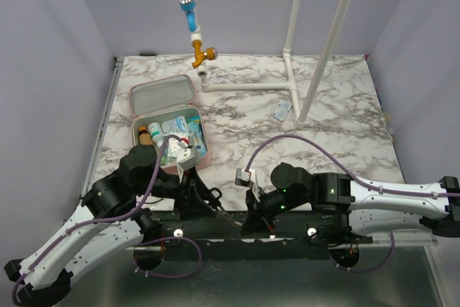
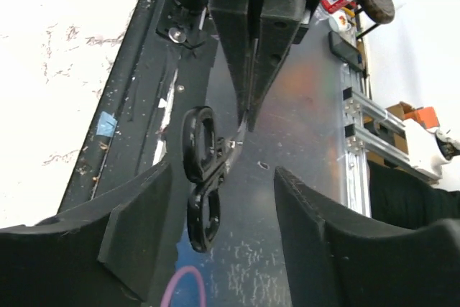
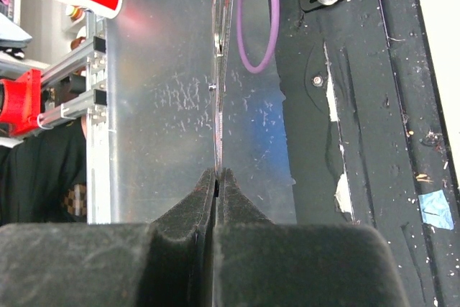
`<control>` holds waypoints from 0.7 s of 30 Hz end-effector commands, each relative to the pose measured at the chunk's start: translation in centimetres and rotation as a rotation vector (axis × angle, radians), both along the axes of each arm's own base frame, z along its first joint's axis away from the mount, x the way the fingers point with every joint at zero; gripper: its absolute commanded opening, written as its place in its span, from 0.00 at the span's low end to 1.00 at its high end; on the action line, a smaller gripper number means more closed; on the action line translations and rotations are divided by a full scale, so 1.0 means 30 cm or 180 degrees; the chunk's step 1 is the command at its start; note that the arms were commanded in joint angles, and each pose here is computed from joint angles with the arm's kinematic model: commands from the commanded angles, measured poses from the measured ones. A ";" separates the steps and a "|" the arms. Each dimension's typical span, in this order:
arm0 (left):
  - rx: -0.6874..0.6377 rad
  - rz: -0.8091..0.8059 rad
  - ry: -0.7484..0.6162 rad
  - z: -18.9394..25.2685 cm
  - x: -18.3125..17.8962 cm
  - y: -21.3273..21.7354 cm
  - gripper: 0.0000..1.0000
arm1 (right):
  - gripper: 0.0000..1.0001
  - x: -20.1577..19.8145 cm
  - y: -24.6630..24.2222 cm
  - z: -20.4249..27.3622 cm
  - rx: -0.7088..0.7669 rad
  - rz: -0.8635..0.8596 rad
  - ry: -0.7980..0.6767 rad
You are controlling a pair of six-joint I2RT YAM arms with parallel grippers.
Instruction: Organize the medicine kit
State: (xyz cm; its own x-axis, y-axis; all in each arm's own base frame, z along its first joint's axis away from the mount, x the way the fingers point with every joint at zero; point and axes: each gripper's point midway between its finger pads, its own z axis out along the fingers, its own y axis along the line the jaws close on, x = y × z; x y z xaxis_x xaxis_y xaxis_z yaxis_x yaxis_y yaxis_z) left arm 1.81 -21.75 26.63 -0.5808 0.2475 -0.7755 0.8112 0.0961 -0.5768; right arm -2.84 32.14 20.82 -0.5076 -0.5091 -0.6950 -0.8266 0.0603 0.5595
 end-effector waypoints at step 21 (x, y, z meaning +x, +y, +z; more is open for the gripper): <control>-0.0124 0.0535 -0.0113 0.038 0.067 0.016 0.00 | 0.60 0.093 -0.027 0.021 0.0114 -0.0571 -0.0248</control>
